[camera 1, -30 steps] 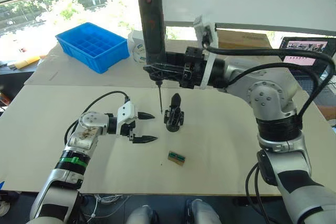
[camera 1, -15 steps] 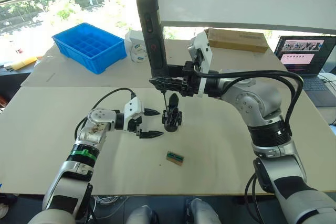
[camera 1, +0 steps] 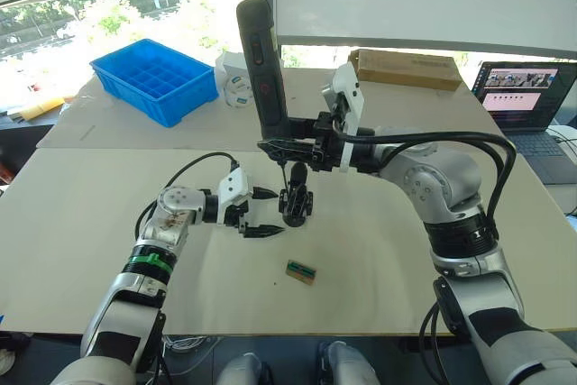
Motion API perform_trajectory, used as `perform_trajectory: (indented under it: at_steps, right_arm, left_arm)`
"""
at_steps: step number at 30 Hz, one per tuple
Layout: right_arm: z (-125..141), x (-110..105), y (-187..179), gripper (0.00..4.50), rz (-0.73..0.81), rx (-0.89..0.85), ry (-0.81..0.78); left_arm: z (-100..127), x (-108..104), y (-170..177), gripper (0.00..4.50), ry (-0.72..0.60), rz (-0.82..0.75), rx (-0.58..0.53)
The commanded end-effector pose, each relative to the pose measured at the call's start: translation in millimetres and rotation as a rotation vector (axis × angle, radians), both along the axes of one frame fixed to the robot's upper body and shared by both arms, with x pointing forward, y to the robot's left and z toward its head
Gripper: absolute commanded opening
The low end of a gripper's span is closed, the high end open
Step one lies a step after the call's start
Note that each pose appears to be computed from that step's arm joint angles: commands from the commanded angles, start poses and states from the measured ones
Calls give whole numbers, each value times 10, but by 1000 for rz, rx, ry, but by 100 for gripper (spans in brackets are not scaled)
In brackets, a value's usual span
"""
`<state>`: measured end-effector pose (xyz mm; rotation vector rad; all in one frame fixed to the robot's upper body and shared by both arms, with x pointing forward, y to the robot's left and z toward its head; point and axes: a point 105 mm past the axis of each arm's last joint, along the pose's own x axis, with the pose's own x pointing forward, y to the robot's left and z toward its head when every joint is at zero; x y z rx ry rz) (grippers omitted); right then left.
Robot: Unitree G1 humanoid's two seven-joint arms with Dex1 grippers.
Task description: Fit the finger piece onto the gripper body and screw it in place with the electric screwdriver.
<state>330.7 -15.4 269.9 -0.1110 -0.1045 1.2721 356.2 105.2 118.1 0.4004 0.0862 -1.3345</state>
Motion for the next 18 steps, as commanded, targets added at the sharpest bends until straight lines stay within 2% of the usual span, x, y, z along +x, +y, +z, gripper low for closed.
perform_trajectory:
  at_steps: [1, 18]
  right_arm:
    - [256, -105, -27, 192, 20, 44, -104]
    - [209, -109, -28, 192, 21, 33, -116]
  left_arm:
    - [144, 39, -25, 450, -55, -11, -14]
    - [163, 59, -67, 450, -62, -20, -14]
